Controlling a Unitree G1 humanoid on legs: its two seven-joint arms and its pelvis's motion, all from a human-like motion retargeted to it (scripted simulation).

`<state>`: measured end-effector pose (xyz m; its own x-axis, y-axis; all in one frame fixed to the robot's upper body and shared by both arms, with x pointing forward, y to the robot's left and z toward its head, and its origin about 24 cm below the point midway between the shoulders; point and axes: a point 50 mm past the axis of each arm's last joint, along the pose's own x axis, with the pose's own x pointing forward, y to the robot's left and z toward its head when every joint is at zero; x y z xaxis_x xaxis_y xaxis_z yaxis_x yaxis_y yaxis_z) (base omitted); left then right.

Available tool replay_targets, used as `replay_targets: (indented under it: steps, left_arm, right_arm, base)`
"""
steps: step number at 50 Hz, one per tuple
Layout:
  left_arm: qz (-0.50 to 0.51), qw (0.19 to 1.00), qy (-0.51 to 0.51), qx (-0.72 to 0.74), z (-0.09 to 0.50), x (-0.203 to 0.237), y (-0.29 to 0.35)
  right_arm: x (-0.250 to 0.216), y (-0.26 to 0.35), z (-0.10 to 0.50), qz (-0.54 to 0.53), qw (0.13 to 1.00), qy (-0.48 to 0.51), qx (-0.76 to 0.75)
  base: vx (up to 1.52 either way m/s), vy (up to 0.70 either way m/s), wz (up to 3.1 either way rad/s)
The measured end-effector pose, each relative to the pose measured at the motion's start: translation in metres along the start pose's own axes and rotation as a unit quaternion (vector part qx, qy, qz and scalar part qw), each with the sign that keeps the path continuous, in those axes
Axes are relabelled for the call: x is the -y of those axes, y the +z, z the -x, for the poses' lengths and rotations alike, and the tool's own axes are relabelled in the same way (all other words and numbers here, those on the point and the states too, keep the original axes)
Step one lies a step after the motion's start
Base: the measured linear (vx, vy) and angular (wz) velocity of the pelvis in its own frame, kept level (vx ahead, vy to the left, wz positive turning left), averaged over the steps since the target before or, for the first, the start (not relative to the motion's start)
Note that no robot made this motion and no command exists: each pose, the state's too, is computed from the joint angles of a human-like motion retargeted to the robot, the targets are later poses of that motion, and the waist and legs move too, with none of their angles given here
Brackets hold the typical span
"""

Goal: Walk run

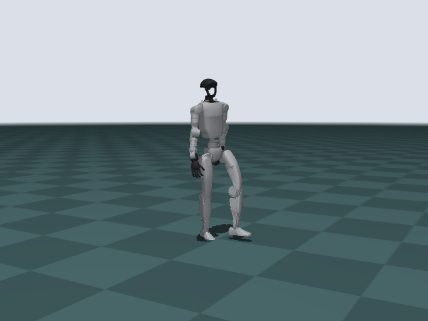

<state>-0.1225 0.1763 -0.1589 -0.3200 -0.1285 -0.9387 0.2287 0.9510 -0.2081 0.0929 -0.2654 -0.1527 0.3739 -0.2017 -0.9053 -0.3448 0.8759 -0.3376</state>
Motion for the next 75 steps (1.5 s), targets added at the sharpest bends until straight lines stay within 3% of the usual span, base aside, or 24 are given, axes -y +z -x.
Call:
replay_targets:
  steps: [7, 18, 22, 29, 36, 43, 50, 56, 62, 68, 75]
  left_arm:
    - [0.060, 0.998, -0.016, 0.022, -0.001, 0.008, 0.005]
    - [0.069, 0.989, 0.040, 0.122, 0.007, -0.019, 0.070]
    - [0.029, 0.977, 0.070, 0.201, 0.023, -0.032, 0.131]
    - [-0.112, 0.918, 0.148, 0.350, 0.079, -0.049, 0.238]
    - [-0.168, 0.856, 0.219, 0.438, 0.126, -0.060, 0.287]
    - [-0.116, 0.898, 0.184, 0.383, 0.092, -0.058, 0.250]
    - [-0.092, 0.982, 0.093, 0.136, 0.023, -0.041, 0.120]
    - [-0.097, 0.995, 0.008, -0.003, 0.006, -0.021, 0.039]
    - [-0.095, 0.995, -0.019, -0.013, 0.002, -0.011, 0.014]
    - [-0.020, 1.000, -0.015, 0.003, 0.001, -0.005, 0.010]
    - [0.013, 0.998, -0.055, 0.036, -0.001, 0.007, 0.019]
  right_arm:
    - [-0.006, -0.005, 0.001, -0.018, 1.000, 0.012, -0.008]
    - [-0.092, -0.075, 0.032, 0.017, 0.985, 0.128, -0.111]
    - [-0.103, -0.095, 0.043, 0.022, 0.977, 0.145, -0.158]
    - [-0.123, -0.118, 0.061, -0.076, 0.967, 0.139, -0.201]
    - [-0.131, -0.121, 0.065, -0.074, 0.960, 0.163, -0.215]
    - [-0.115, -0.116, 0.057, -0.022, 0.967, 0.157, -0.198]
    - [-0.102, -0.112, 0.051, -0.042, 0.969, 0.143, -0.195]
    - [-0.069, -0.086, 0.031, -0.050, 0.979, 0.107, -0.168]
    - [-0.028, -0.044, 0.011, -0.035, 0.995, 0.049, -0.081]
    - [0.009, -0.013, 0.003, -0.021, 1.000, -0.001, -0.022]
    - [0.013, 0.005, 0.000, -0.016, 1.000, -0.012, 0.018]
  base:
    - [0.69, -0.15, 0.80]
    - [0.87, -0.09, 0.58]
    - [0.64, 0.09, 1.68]
    - [0.56, -0.05, 1.93]
    - [0.54, -0.24, 1.31]
    - [0.71, -0.37, 0.50]
    - [0.81, -0.44, 1.13]
    - [0.60, -0.32, 0.85]
    - [0.46, -0.24, 0.00]
    - [0.55, -0.19, 0.45]
    - [0.66, -0.14, 0.39]
